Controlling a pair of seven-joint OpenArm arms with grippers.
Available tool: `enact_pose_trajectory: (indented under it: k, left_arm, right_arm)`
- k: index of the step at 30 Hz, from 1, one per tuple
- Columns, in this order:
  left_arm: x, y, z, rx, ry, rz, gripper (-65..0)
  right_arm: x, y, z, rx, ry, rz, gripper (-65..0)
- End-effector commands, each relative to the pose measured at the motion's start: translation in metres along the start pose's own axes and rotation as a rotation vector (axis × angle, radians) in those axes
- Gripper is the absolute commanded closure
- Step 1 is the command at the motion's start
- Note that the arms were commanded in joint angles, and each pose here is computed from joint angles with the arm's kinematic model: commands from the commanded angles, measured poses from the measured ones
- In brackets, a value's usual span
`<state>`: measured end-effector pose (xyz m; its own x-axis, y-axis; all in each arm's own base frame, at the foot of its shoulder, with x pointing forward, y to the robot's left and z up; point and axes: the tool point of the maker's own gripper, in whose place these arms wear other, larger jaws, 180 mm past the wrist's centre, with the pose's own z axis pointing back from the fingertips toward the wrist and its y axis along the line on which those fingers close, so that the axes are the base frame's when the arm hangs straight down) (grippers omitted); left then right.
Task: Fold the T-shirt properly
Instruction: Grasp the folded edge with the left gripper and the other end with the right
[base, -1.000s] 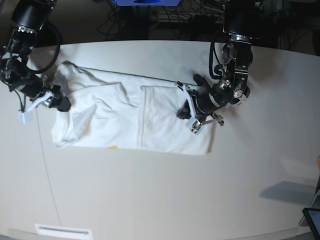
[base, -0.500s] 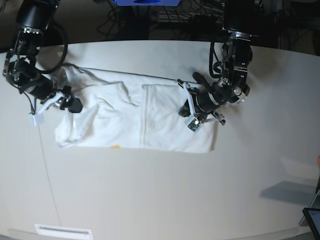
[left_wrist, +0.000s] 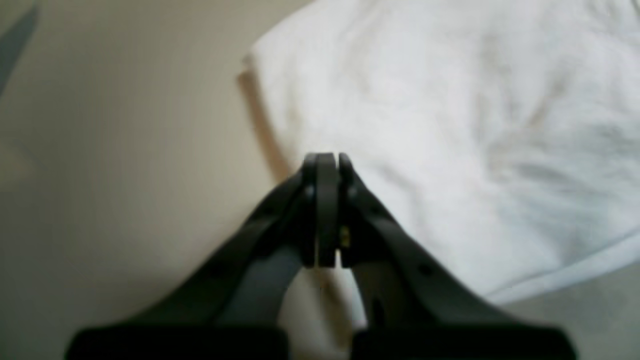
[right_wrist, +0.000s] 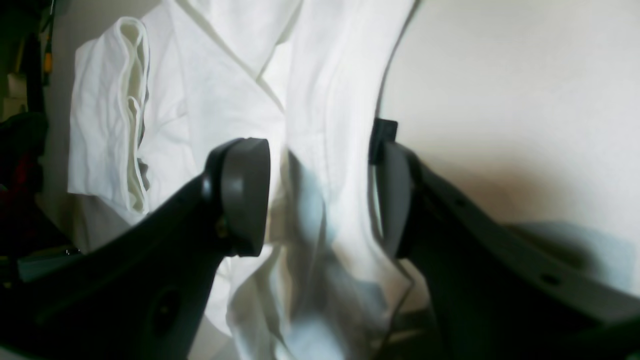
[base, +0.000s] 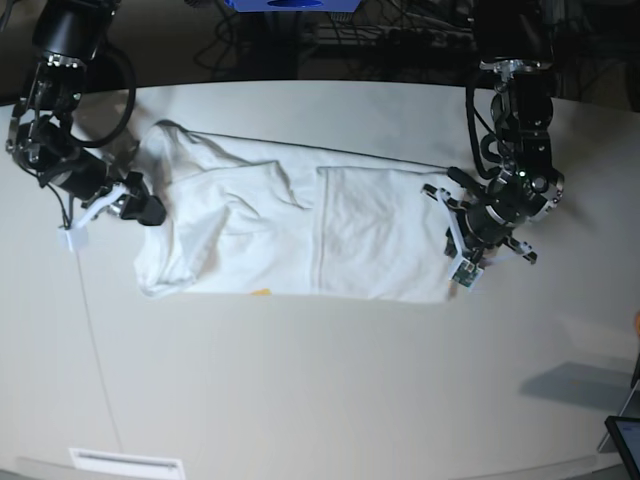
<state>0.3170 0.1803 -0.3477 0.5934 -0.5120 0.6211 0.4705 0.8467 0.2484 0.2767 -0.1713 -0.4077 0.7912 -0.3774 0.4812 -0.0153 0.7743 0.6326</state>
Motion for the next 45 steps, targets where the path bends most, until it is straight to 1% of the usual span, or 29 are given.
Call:
enact_pose_trajectory:
  k: [1,6,9,13,16,18,20,25,28,31,35,36,37,39,41,42,43,45]
  left_arm:
    - [0.010,0.013,0.006,0.039,-0.032,-0.006,0.0]
    - [0.001,0.027,0.010,0.064,-0.002,-0.037,0.0]
    - [-0.014,0.041,0.018,0.096,0.034,-0.054,0.0]
    - [-0.037,0.075,0.035,0.183,0.067,0.020,0.0]
    - [-0.052,0.083,0.042,0.210,0.089,0.048,0.0]
    - [-0.059,0.086,0.045,0.215,0.108,0.046,0.0]
    - [-0.067,0.083,0.040,0.199,0.130,0.049,0.0]
    - [-0.098,0.076,0.024,0.148,0.197,0.119,0.0]
    - [-0.099,0.062,0.010,0.101,0.173,0.129,0.0]
    - [-0.108,0.044,-0.003,0.046,0.197,0.126,0.0]
    - [-0.099,0.031,-0.012,0.014,0.180,0.133,0.0]
    - [-0.097,0.029,-0.013,0.012,0.175,0.134,0.0]
    - [-0.093,0.028,-0.014,0.010,0.164,0.131,0.0]
    - [-0.088,0.028,-0.016,0.009,0.155,0.134,0.0]
    - [-0.085,0.023,-0.018,0.000,0.146,0.146,0.0]
    - [-0.083,0.021,-0.018,-0.003,0.141,0.146,0.0]
    - [-0.082,0.021,-0.019,-0.004,0.139,0.145,0.0]
    - [-0.079,0.003,-0.024,-0.056,0.140,0.105,0.0]
  right_arm:
    - [-0.005,0.000,-0.001,-0.014,0.032,0.012,-32.5]
    - [-0.011,0.000,-0.002,-0.013,0.053,0.008,-32.5]
    - [-0.013,0.001,-0.002,-0.011,0.069,0.007,-32.5]
    - [-0.013,0.001,-0.002,-0.011,0.068,0.008,-32.5]
    - [-0.020,0.012,-0.010,0.014,0.103,0.034,-32.5]
    - [-0.026,0.021,-0.016,0.034,0.126,0.055,-32.5]
    - [-0.027,0.026,-0.020,0.046,0.134,0.064,-32.5]
    - [-0.027,0.031,-0.024,0.059,0.124,0.049,-32.5]
    - [-0.026,0.031,-0.024,0.058,0.123,0.050,-32.5]
    - [-0.026,0.032,-0.024,0.059,0.122,0.051,-32.4]
    - [-0.025,0.032,-0.024,0.058,0.120,0.051,-32.1]
    - [-0.025,0.031,-0.024,0.057,0.121,0.051,-30.3]
    - [-0.025,0.031,-0.024,0.057,0.121,0.051,-26.8]
    - [-0.025,0.031,-0.024,0.057,0.122,0.050,-16.7]
    - [-0.025,0.031,-0.024,0.057,0.122,0.050,-5.2]
    - [-0.025,0.030,-0.024,0.056,0.123,0.050,-1.0]
    - [-0.025,0.030,-0.024,0.056,0.124,0.050,0.0]
    - [-0.025,0.030,-0.024,0.056,0.124,0.050,-0.7]
